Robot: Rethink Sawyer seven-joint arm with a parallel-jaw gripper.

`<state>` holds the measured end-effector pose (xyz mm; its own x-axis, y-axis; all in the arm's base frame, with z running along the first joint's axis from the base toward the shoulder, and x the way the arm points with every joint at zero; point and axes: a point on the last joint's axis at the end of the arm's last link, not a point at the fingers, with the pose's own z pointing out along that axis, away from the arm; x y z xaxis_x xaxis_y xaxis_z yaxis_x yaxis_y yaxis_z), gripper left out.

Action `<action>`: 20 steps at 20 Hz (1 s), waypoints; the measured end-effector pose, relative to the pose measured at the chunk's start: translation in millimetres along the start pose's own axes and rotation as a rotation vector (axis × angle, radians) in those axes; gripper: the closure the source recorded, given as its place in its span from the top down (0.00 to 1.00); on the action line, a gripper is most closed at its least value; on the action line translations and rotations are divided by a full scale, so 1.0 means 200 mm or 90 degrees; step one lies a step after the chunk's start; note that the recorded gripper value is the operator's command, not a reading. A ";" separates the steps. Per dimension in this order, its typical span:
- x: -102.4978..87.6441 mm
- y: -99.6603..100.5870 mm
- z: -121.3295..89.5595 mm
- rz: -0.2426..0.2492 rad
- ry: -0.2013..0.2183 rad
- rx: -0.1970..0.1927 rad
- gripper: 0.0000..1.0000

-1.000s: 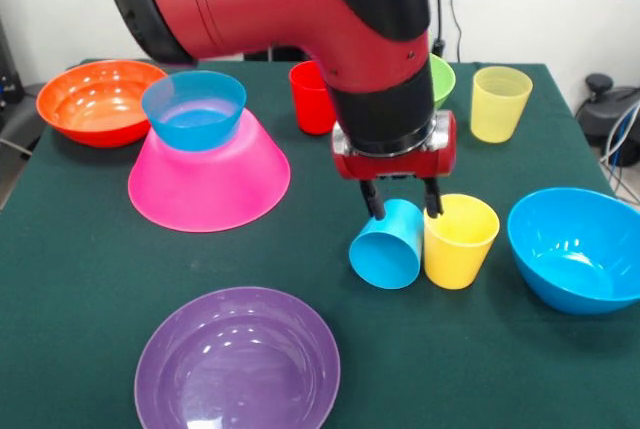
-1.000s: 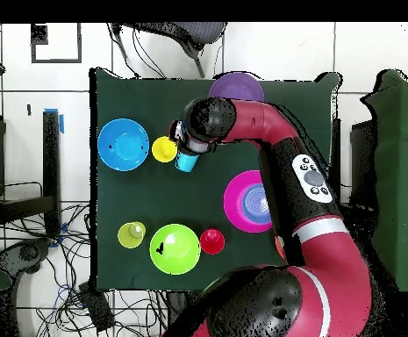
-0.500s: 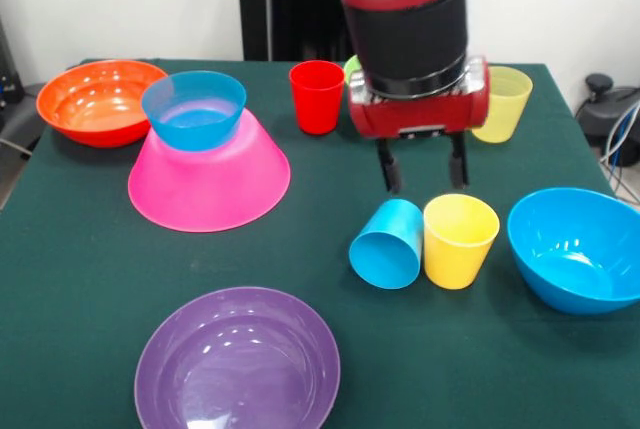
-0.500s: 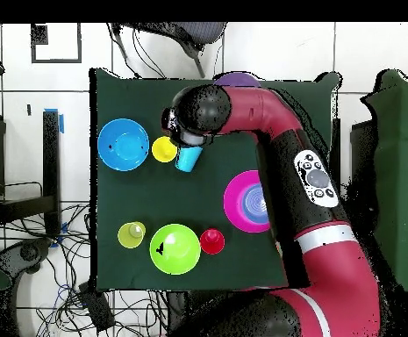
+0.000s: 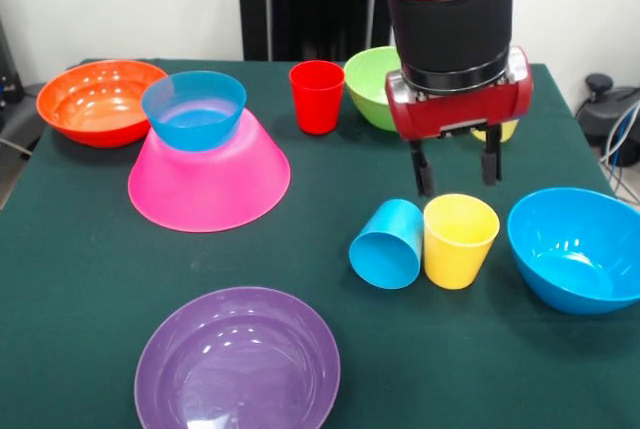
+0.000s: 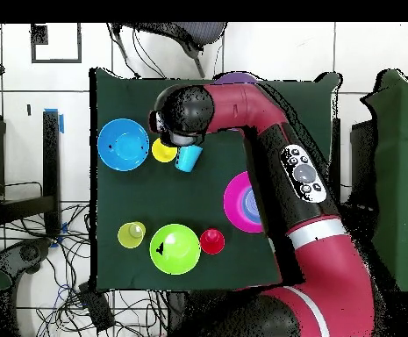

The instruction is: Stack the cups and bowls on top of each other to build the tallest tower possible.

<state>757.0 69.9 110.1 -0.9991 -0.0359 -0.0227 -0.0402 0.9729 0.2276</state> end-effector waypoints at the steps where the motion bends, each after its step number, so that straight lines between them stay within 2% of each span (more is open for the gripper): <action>1: 0.01 0.00 0.01 -0.028 0.005 0.002 1.00; 4: 0.05 0.02 0.04 -0.091 0.034 0.005 1.00; 7: 0.08 0.01 0.06 -0.125 0.059 0.005 1.00; 9: 0.11 0.01 0.09 -0.153 0.088 0.004 1.00; 10: 0.14 0.00 0.11 -0.175 0.113 0.002 1.00; 15: 0.19 -0.02 0.16 -0.199 0.140 0.004 1.00; 17: 0.20 -0.03 0.18 -0.202 0.142 0.008 1.00; 20: 0.21 -0.05 0.25 -0.215 0.126 0.024 1.00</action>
<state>717.1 70.4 58.4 -0.9128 -0.3961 0.0993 -0.3709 0.9060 0.2040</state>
